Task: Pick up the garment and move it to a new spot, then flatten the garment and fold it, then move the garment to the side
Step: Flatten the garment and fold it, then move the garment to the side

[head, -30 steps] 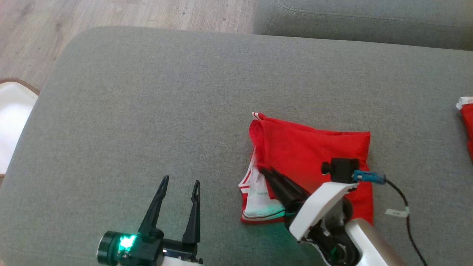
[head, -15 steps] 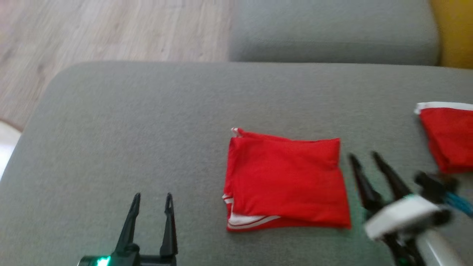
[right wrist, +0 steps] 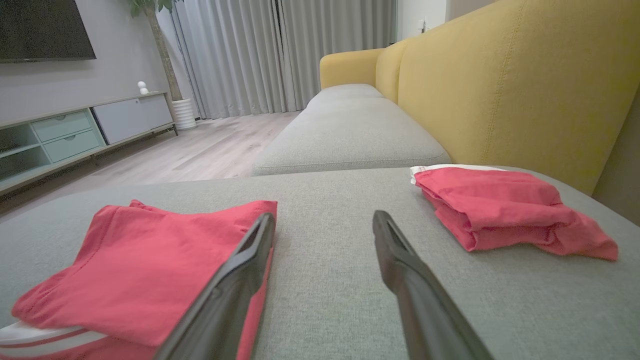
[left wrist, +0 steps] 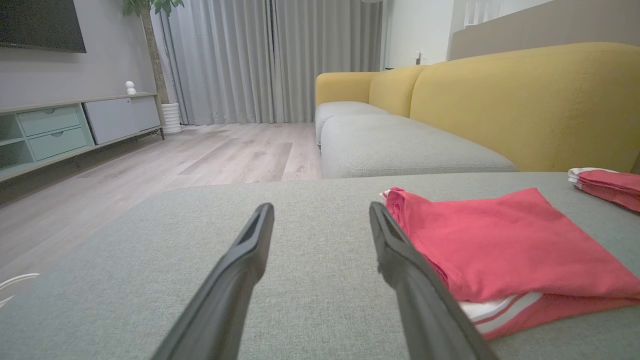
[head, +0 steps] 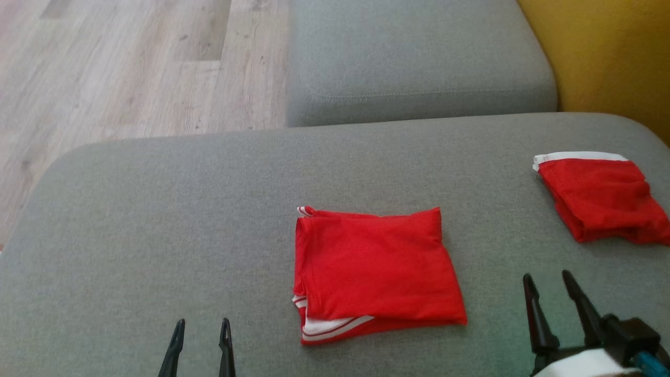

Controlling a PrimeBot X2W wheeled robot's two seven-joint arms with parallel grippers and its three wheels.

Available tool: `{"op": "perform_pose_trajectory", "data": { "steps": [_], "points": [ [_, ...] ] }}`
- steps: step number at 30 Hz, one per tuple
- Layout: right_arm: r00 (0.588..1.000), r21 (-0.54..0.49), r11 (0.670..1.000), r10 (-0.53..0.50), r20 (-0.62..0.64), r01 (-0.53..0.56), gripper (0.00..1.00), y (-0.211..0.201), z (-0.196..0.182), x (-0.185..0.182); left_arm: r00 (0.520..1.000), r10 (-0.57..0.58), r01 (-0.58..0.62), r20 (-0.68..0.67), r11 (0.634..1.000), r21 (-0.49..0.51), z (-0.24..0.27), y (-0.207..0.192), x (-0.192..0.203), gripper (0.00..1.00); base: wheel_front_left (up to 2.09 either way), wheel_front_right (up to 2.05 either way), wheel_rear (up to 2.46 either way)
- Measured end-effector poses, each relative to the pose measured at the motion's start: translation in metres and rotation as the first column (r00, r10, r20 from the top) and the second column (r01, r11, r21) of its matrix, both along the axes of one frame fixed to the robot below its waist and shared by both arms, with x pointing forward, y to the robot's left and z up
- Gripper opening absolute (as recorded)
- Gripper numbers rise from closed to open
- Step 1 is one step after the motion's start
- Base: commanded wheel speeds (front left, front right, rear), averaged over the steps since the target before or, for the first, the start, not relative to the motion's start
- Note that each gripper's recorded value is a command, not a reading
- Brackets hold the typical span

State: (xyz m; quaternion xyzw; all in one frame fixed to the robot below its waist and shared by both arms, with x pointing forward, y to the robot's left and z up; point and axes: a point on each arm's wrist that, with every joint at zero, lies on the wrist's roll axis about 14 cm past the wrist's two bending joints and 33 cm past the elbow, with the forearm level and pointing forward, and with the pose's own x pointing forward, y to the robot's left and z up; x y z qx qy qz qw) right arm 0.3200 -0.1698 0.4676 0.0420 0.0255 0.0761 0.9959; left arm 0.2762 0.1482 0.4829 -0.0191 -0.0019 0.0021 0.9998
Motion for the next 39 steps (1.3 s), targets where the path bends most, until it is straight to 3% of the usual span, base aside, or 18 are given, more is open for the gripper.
{"op": "perform_pose_trajectory", "data": {
  "steps": [39],
  "points": [
    [0.999, 0.045, 0.998, 0.035, -0.021, -0.034, 1.00, 0.016, -0.006, -0.011, 1.000, 0.015, -0.015, -0.002, 1.000, 0.020, -0.001, 0.004, 0.003, 1.00, 0.00, 0.00, 0.00]
  ]
}}
